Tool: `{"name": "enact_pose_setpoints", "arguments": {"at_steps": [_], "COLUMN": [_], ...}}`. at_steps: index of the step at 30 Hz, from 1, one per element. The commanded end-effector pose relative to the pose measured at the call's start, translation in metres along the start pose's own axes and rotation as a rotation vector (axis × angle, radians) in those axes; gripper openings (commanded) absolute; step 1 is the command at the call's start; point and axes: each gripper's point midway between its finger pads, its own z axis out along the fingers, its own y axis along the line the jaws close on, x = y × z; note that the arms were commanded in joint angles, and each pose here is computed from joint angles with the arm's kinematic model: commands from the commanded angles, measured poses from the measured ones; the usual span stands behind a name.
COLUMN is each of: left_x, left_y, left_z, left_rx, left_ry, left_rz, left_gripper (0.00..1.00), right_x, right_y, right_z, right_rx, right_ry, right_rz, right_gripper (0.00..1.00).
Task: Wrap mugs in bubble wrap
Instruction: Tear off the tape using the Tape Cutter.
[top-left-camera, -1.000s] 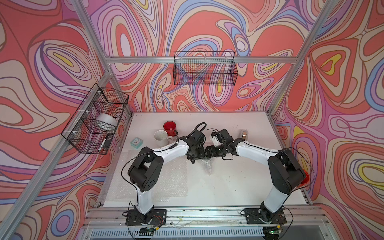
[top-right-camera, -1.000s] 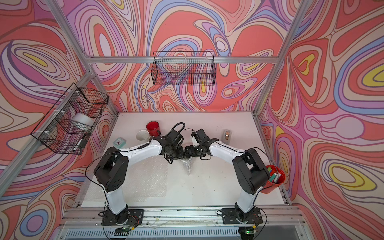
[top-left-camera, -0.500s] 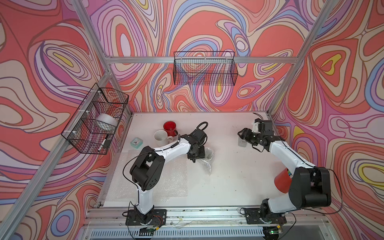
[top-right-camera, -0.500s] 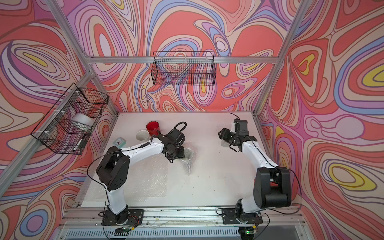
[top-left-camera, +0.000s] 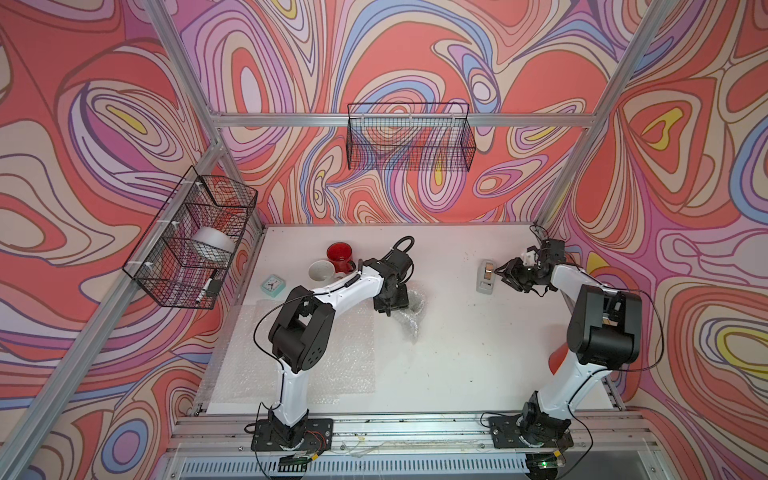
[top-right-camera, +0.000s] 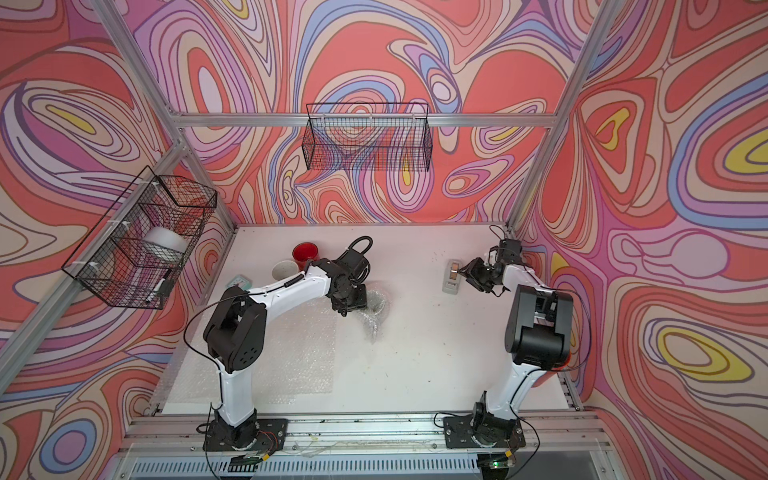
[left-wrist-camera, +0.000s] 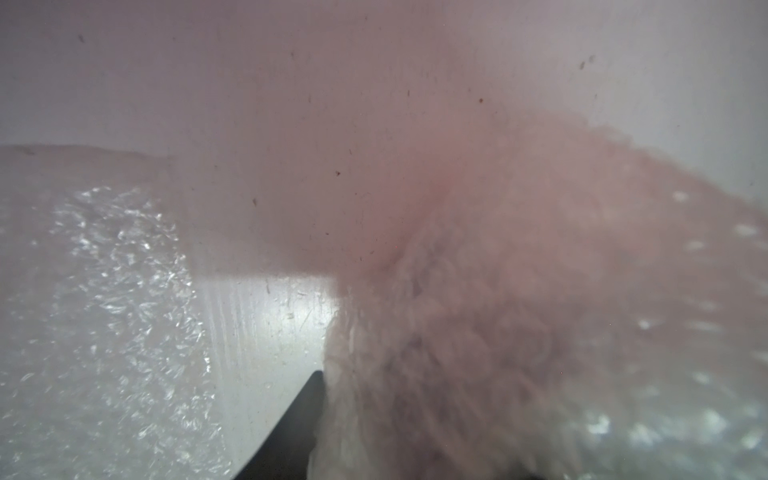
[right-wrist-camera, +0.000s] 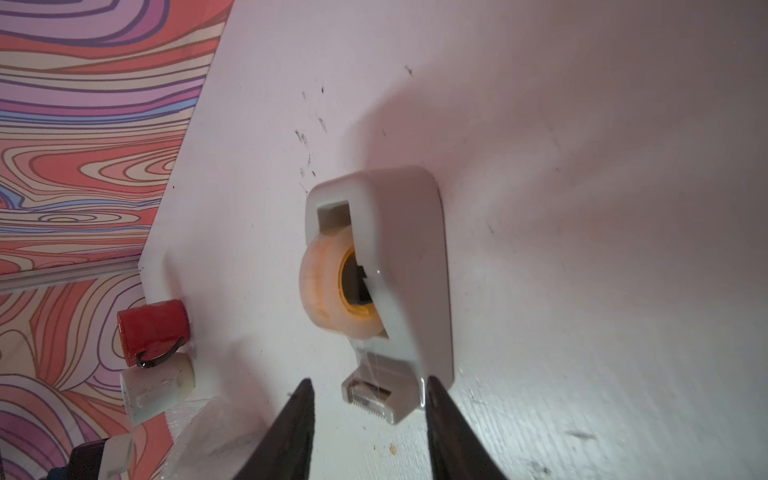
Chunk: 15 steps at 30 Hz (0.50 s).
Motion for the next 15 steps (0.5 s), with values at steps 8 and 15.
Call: {"name": "enact_pose_setpoints", "arguments": {"at_steps": [8, 15], "left_x": [0.008, 0.009], "left_y": [0.024, 0.023], "left_z": [0.012, 0.012], "left_rx": [-0.095, -0.092], "left_ry": [0.04, 0.042], "left_rz": [-0.038, -0.032], "left_gripper": [0.5, 0.5], "right_x": [0.007, 0.008], "right_y": [0.005, 0.007], "right_z": [0.018, 0.027], "right_rx": [-0.102, -0.149], "right_ry": [0.086, 0.112], "right_rz": [-0.005, 0.009], "right_gripper": [0.38, 0.36]}}
